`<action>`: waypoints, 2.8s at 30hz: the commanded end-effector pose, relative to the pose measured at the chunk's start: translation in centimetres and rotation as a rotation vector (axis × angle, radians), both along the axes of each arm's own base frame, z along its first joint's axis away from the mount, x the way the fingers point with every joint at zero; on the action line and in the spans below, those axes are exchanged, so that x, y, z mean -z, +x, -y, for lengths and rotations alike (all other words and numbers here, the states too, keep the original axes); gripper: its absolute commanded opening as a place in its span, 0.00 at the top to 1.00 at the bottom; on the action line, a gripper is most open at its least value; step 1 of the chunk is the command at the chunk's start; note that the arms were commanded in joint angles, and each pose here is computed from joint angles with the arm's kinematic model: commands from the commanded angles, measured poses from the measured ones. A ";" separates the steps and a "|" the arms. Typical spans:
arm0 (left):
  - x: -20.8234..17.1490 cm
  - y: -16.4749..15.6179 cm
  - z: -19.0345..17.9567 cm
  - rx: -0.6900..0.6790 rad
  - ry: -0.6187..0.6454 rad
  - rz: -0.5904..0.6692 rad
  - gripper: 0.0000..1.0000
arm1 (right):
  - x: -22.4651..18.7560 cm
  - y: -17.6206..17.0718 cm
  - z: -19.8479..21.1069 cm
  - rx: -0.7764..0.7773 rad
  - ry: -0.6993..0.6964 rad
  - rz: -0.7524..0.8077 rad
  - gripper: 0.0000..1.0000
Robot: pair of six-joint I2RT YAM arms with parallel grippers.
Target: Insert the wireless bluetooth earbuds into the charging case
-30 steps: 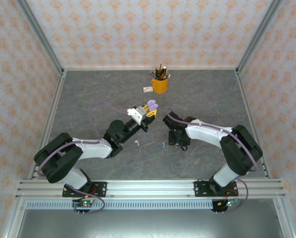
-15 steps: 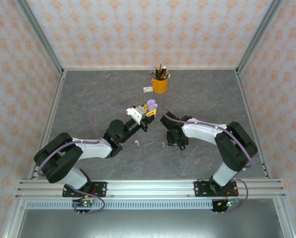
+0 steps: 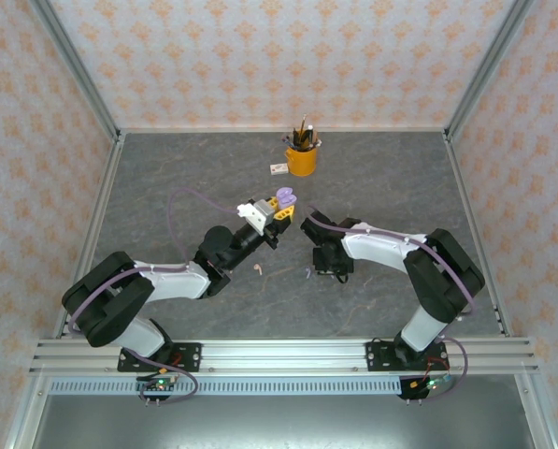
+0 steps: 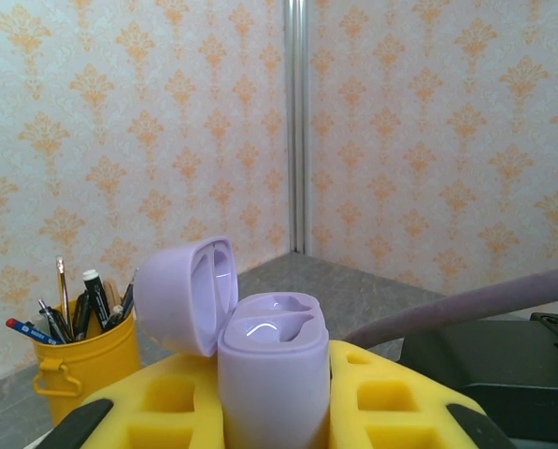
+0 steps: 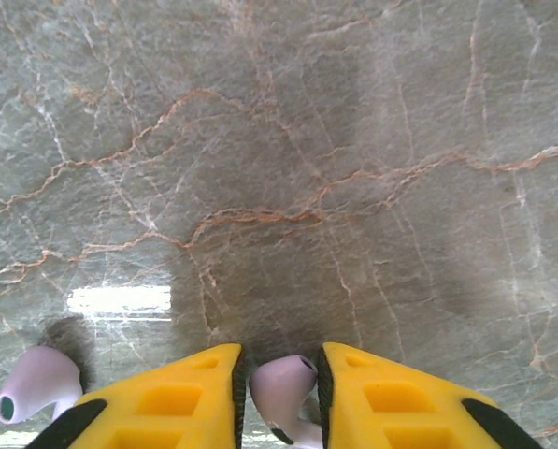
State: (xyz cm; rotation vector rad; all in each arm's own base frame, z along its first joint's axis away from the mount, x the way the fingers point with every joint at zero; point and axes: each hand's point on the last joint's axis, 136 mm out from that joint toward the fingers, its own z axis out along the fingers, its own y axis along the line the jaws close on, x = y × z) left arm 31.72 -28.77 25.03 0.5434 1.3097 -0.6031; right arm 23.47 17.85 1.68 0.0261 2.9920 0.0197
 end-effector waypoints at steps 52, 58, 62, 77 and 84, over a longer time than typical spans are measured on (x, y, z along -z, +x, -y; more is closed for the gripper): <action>-2.1 -0.5 -0.1 0.039 -0.035 0.017 1.00 | 0.1 -1.2 2.5 0.025 -0.082 -0.023 0.66; -2.0 -0.5 -0.1 0.040 -0.032 0.011 1.00 | 0.6 -1.2 2.6 0.029 -0.091 -0.030 0.66; -2.0 -0.5 -0.1 0.040 -0.032 0.012 1.00 | 0.9 -1.1 2.8 0.035 -0.097 -0.035 0.67; -2.3 -0.8 0.0 0.057 -0.032 0.015 1.00 | 1.7 -0.9 3.9 0.058 -0.096 -0.051 0.69; -2.3 -0.8 0.2 0.064 -0.029 0.010 1.00 | 1.8 -0.8 3.8 0.050 -0.082 -0.059 0.75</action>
